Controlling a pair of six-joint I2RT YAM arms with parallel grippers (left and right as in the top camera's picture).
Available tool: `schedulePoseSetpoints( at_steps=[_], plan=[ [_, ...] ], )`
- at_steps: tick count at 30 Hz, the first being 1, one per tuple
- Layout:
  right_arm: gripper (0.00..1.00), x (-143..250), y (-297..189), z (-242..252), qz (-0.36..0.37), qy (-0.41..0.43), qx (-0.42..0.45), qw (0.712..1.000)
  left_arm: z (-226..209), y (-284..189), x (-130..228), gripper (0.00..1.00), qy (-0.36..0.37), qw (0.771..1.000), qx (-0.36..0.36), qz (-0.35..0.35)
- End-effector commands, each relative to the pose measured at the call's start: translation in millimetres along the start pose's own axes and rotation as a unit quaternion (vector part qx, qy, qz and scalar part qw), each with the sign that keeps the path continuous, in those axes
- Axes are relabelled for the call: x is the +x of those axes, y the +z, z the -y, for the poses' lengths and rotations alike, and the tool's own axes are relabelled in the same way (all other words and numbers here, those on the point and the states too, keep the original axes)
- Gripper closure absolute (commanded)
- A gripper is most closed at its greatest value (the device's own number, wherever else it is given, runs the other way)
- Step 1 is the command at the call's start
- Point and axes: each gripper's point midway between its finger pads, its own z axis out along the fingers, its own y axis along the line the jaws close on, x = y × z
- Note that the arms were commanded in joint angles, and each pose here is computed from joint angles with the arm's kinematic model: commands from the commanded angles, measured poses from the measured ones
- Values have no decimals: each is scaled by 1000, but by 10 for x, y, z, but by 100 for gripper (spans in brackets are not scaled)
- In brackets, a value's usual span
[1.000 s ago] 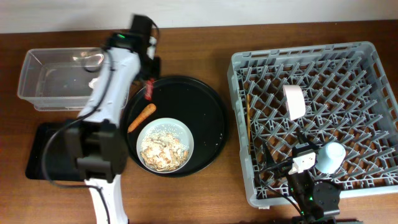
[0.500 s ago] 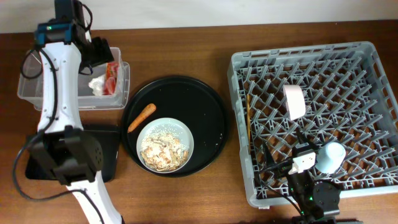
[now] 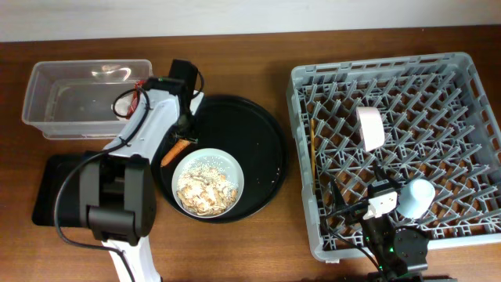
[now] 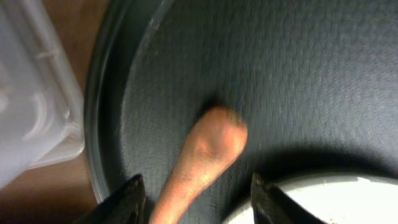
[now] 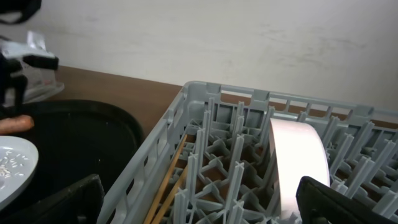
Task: Sort waste into correct bins and load items into the dishwasher rack
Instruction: 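Grasp the carrot with the left gripper and move it to the black tray, then grasp the white plate of food scraps with the left gripper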
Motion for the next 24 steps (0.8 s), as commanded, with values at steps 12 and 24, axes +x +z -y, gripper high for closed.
schedulePoseSetpoints(
  at_steps=[12,24],
  plan=[
    [2,30,0,28,-2,5,7,1000,-98,-204,-46,96,13,1000,-18,14],
    [2,30,0,28,-2,5,7,1000,-1184,-1308,1204,99,-415,905,-39,-83]
  ],
)
